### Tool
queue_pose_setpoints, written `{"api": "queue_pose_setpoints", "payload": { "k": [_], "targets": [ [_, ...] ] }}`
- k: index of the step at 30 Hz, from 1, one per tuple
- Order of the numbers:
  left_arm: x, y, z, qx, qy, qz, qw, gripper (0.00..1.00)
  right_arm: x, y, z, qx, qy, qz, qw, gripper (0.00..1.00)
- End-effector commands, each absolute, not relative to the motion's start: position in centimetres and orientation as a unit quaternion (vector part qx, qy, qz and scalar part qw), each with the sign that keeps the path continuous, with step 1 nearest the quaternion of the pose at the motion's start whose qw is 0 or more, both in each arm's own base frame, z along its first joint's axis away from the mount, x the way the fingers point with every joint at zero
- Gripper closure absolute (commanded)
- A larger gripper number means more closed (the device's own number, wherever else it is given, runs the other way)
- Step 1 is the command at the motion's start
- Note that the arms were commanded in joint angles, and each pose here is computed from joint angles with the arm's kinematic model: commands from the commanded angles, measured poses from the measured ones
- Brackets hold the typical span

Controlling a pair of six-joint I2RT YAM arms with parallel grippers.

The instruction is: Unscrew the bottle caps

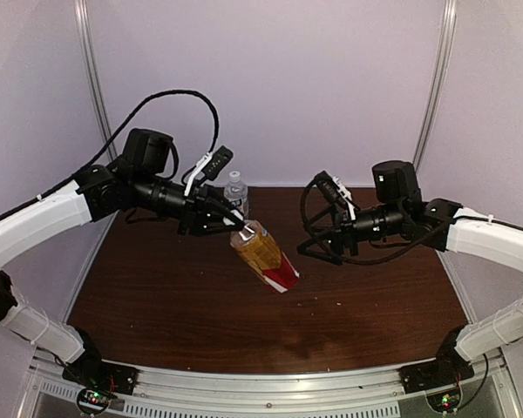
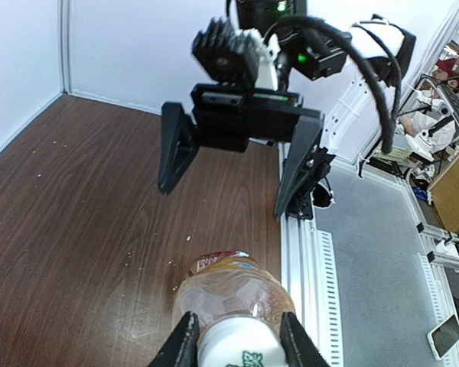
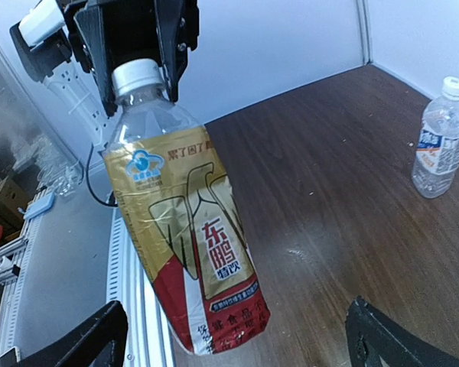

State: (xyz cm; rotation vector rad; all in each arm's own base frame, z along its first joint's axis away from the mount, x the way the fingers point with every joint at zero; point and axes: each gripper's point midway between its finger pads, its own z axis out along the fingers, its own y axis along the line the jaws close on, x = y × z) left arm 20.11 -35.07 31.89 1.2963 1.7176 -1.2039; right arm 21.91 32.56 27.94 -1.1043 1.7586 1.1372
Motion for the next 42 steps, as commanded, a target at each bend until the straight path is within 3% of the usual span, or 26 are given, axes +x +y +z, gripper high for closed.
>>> {"api": "queue_pose_setpoints", "payload": {
  "k": [1,20,33,42],
  "targets": [
    [18.3,-36.8,34.1,0.534,0.598,-0.487,0.347,0.92,20.1,35.0,29.0,-0.473,0.643,0.485,0.357,0.0],
    [16.7,-38.1,33.8,0.558,0.567,-0.496,0.347,0.95,15.2,39.3,28.3,-0.533,0.575,0.555,0.28,0.01],
    [16.5,-38.0,33.2,0.559,0.566,-0.5,0.343,0.95,15.1,39.9,28.5,-0.54,0.559,0.564,0.279,0.26],
    [16.5,-38.0,33.2,0.559,0.564,-0.5,0.346,0.95,15.0,40.0,28.3,-0.54,0.558,0.568,0.274,0.27]
  ]
}}
